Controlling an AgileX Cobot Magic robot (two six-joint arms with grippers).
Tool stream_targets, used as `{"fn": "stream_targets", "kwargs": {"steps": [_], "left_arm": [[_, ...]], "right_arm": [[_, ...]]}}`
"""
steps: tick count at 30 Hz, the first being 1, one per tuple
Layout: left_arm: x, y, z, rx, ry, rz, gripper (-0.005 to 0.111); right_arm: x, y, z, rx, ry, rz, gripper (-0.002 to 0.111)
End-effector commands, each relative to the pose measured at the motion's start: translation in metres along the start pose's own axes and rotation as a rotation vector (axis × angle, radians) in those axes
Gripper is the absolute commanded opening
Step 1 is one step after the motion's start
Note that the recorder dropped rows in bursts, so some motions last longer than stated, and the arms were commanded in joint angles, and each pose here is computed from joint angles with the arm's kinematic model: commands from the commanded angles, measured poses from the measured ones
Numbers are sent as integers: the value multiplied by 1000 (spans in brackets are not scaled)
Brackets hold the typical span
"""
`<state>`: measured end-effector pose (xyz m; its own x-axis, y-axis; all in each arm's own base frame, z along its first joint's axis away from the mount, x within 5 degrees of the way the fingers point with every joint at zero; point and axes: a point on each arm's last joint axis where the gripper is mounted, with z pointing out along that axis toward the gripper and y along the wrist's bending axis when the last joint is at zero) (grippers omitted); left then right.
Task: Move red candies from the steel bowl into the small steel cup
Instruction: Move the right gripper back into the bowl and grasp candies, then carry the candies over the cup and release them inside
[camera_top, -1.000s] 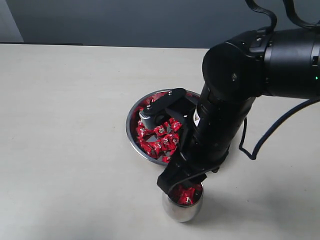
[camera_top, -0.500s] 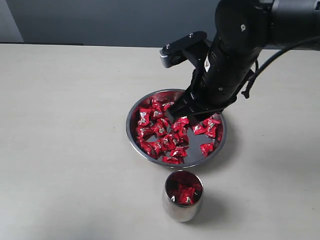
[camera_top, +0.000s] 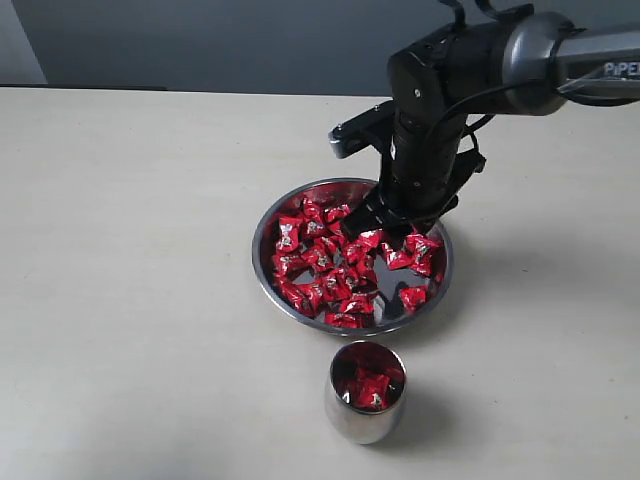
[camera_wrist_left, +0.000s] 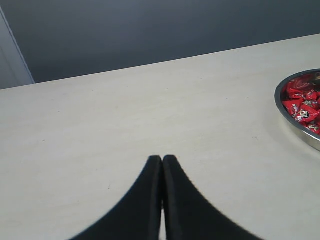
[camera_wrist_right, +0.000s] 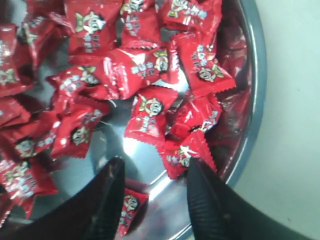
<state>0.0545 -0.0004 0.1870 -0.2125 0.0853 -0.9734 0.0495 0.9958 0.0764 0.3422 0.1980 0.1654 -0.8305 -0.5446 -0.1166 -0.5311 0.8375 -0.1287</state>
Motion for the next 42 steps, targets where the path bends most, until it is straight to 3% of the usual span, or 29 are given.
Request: {"fn": "stream_targets", "kwargs": {"steps": [1, 15, 17, 18, 21, 27, 35, 42], "left_arm": [[1, 0, 0, -3, -6, -4, 0], [1, 0, 0, -3, -6, -4, 0], [1, 0, 0, -3, -6, -4, 0], [1, 0, 0, -3, -6, -4, 0], [1, 0, 0, -3, -6, -4, 0], [1, 0, 0, -3, -6, -4, 0], [1, 0, 0, -3, -6, -4, 0], [1, 0, 0, -3, -6, -4, 0]], "right_arm": [[-2, -6, 13, 57, 74, -12, 40], [7, -4, 54, 89, 247, -47, 39], [7, -4, 54, 88, 246, -46, 28], [7, -4, 54, 87, 238, -46, 14], [6, -4, 54, 86, 234, -46, 2], [1, -6, 26, 83, 132, -12, 1], [2, 0, -35, -16, -10, 54, 1], [28, 45, -76, -96, -71, -48, 1]]}}
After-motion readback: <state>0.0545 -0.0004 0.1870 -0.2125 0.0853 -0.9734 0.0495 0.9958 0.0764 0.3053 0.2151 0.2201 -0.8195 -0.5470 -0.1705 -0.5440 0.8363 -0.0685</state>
